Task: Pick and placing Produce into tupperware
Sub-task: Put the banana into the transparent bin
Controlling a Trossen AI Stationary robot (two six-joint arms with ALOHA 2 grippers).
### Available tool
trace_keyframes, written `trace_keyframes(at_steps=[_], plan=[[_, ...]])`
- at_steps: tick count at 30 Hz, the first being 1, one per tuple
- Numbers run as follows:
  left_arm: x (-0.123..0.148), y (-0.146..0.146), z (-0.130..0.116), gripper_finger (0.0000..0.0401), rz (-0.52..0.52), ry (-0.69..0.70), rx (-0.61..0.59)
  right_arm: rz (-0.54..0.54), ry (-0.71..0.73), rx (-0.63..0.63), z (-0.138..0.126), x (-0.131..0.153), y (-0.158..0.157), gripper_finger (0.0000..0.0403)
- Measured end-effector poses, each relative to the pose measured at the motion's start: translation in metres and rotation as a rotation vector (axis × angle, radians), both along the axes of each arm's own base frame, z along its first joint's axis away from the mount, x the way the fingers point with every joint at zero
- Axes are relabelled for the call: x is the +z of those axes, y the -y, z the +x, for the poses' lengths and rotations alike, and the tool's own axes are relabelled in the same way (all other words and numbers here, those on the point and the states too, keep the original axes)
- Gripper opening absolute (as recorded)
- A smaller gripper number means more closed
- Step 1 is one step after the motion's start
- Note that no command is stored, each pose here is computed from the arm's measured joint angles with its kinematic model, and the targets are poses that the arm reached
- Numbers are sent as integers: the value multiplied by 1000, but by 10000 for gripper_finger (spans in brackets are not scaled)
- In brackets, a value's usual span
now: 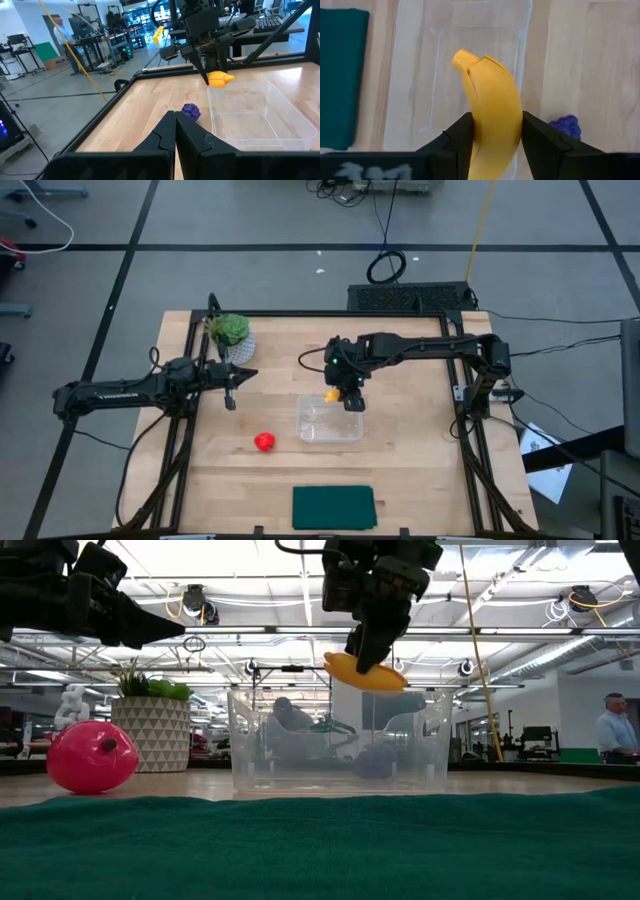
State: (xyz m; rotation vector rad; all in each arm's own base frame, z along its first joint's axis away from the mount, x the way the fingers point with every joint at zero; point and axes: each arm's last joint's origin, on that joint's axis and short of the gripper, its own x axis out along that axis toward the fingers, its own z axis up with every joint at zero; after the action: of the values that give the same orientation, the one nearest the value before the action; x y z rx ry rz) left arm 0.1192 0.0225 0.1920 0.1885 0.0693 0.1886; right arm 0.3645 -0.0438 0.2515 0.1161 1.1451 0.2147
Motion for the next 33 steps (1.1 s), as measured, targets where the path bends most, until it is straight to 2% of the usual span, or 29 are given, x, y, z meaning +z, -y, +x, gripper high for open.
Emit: trace_keyframes(at_steps=[9, 18, 28, 33], plan=[[0, 0, 0, 5, 0, 0, 1, -6, 26, 9, 6, -7, 1, 137], [0, 0, 0, 5, 0, -4, 0, 7, -66, 15, 15, -35, 2, 137], [-1, 0, 0, 6, 3, -9, 0, 2, -80, 30, 17, -41, -3, 137], [-1, 0, 0, 5, 3, -9, 0, -74, -94, 8, 17, -43, -4, 137]])
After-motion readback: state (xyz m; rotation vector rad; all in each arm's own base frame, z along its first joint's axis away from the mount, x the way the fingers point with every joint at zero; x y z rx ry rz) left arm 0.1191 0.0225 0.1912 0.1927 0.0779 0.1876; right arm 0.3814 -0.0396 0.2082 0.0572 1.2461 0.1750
